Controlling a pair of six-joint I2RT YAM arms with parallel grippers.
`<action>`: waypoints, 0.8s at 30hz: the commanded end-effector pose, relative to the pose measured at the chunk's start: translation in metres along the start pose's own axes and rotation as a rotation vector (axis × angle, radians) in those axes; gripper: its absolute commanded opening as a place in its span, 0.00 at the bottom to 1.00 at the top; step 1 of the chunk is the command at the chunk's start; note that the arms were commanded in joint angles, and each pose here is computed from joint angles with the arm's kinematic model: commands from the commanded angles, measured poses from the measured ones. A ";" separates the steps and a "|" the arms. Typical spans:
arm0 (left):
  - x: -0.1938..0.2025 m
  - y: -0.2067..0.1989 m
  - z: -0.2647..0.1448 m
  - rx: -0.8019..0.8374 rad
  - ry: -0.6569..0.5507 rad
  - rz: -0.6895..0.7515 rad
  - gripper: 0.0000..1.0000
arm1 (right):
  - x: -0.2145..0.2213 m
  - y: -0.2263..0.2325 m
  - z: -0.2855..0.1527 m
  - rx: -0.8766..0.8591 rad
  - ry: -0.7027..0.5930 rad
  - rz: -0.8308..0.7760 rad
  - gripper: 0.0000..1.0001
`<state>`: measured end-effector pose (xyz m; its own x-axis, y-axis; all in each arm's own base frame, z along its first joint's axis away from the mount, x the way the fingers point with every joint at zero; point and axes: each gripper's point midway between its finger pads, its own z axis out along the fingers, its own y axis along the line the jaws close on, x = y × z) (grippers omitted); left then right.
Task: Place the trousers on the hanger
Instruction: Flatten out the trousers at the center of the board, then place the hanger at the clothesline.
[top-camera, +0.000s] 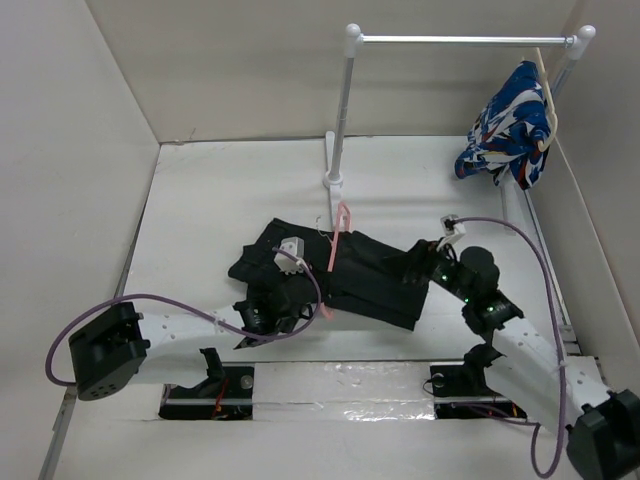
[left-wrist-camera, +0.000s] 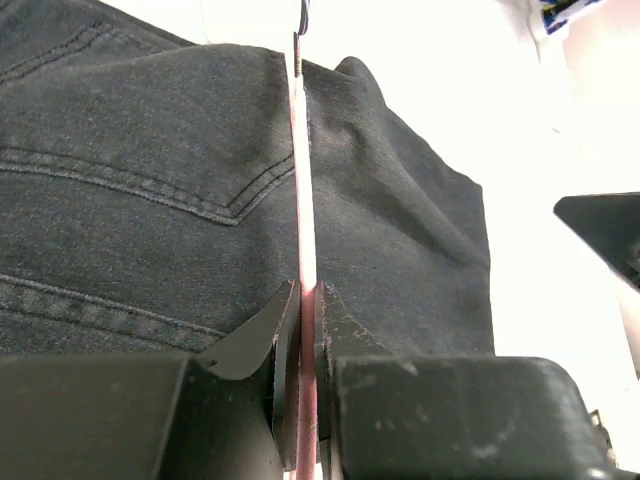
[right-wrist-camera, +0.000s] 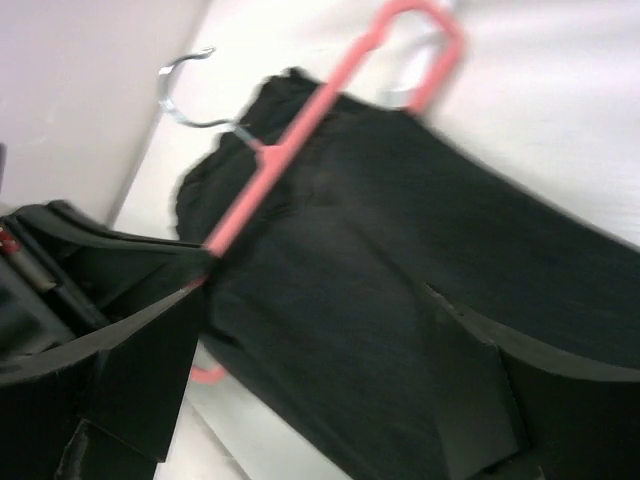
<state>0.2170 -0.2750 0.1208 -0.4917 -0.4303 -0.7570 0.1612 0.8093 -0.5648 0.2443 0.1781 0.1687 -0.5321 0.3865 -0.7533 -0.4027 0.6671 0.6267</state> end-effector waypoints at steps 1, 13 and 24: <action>-0.028 -0.038 -0.010 0.105 -0.081 -0.057 0.00 | -0.027 0.049 0.020 -0.089 -0.139 0.096 0.75; -0.026 -0.047 -0.029 0.124 -0.116 -0.035 0.00 | 0.024 0.106 0.090 -0.190 -0.009 0.270 0.52; -0.030 -0.057 -0.033 0.170 -0.126 -0.031 0.00 | 0.062 0.117 0.100 -0.194 0.011 0.383 0.38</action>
<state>0.1905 -0.2833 0.1392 -0.4416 -0.3716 -0.8166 0.2610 0.8176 -0.5132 0.2315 0.3328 0.1387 -0.7265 0.4761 -0.4954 -0.2668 0.4689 0.8420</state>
